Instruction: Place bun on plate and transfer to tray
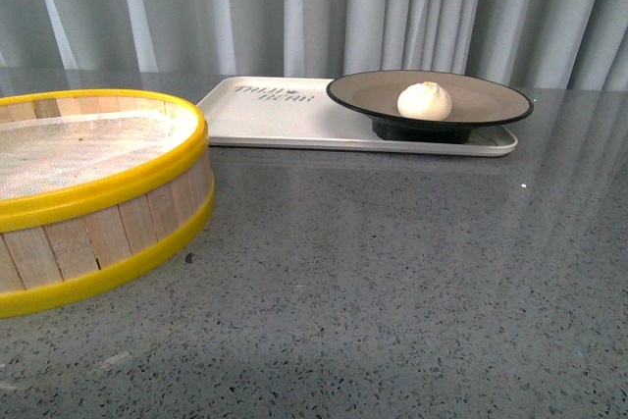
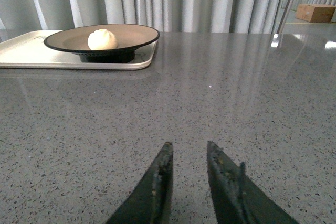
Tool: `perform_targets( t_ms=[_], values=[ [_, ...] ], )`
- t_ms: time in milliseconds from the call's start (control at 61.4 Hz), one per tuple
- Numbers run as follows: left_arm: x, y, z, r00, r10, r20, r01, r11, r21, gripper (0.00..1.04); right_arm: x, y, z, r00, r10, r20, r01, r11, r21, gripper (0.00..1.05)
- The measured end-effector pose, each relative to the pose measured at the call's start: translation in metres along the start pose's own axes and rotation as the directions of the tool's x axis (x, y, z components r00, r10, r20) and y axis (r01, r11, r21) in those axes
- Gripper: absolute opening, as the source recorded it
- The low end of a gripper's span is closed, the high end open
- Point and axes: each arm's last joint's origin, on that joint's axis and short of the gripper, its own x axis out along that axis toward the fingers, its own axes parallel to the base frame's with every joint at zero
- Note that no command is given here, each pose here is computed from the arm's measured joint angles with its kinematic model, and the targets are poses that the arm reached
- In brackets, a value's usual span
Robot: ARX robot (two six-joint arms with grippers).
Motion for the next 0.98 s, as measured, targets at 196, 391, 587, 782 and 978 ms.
perform_targets(
  t_ms=[196,391,587,782,978],
  values=[
    [0.0,0.0,0.0,1.0,0.0,0.0,0.0,1.0,0.0,0.98,0.0,0.0,0.0,1.0,0.0,0.0,0.0,1.0,0.0,0.74],
    [0.0,0.0,0.0,1.0,0.0,0.0,0.0,1.0,0.0,0.98,0.0,0.0,0.0,1.0,0.0,0.0,0.0,1.0,0.0,0.97],
    [0.0,0.0,0.0,1.0,0.0,0.0,0.0,1.0,0.0,0.98,0.0,0.0,0.0,1.0,0.0,0.0,0.0,1.0,0.0,0.96],
    [0.0,0.0,0.0,1.0,0.0,0.0,0.0,1.0,0.0,0.98,0.0,0.0,0.0,1.0,0.0,0.0,0.0,1.0,0.0,0.96],
    [0.0,0.0,0.0,1.0,0.0,0.0,0.0,1.0,0.0,0.98,0.0,0.0,0.0,1.0,0.0,0.0,0.0,1.0,0.0,0.96]
  ],
)
